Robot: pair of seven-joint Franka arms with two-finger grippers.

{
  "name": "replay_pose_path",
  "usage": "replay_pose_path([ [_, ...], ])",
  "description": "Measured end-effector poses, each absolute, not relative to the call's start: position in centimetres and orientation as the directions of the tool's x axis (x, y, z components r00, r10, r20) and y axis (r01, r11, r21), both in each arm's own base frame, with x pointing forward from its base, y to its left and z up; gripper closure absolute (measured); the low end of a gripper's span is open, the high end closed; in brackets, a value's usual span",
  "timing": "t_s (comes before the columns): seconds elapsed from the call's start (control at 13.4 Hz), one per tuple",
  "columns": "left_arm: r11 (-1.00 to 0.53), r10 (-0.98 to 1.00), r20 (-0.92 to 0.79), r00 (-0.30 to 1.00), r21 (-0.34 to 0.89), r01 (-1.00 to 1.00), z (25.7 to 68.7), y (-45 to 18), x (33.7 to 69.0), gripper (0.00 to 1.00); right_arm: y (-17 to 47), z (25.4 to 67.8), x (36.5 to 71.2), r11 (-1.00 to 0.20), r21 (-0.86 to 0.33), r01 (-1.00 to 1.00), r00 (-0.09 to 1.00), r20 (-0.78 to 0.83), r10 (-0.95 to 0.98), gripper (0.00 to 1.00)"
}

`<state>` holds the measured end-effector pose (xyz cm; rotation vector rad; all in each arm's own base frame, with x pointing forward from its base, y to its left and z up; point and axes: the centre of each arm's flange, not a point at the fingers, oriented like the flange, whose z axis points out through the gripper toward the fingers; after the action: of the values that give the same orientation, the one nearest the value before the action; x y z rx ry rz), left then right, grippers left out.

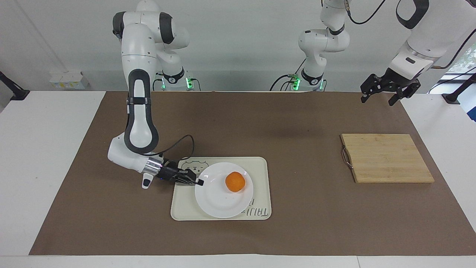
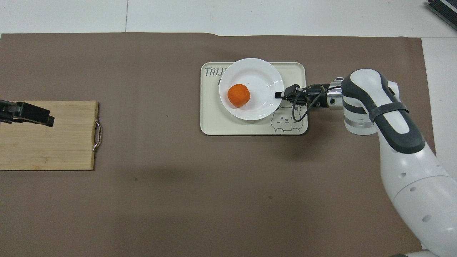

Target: Place orange and plate with both arms

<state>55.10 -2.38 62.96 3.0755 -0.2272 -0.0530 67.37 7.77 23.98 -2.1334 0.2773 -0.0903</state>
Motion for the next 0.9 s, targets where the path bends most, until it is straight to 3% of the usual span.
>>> replay_pose_path([
  [0.15, -0.988, -0.148, -0.030, 0.989, 0.060, -0.146, 63.0, -2.4, 55.1, 0.00, 8.1, 24.1, 67.5, -0.533, -0.831, -0.157, 0.971, -0.032, -0.237, 0.80],
  [0.45, -0.988, -0.148, -0.030, 0.989, 0.060, -0.146, 63.0, -2.4, 55.1, 0.00, 8.2, 25.2, 67.9, -0.530, -0.835, -0.150, 0.970, -0.021, -0.242, 0.32],
  [0.67, -0.988, -0.148, -0.030, 0.989, 0.060, -0.146, 63.0, -2.4, 55.1, 0.00, 8.2, 27.3, 68.2, -0.538, -0.828, -0.155, 0.969, -0.020, -0.247, 0.01],
  [0.9, -0.988, -0.148, -0.030, 0.989, 0.060, -0.146, 63.0, -2.4, 55.1, 0.00, 7.6, 31.7, 68.3, -0.603, -0.780, -0.171, 0.970, -0.024, -0.243, 0.00],
])
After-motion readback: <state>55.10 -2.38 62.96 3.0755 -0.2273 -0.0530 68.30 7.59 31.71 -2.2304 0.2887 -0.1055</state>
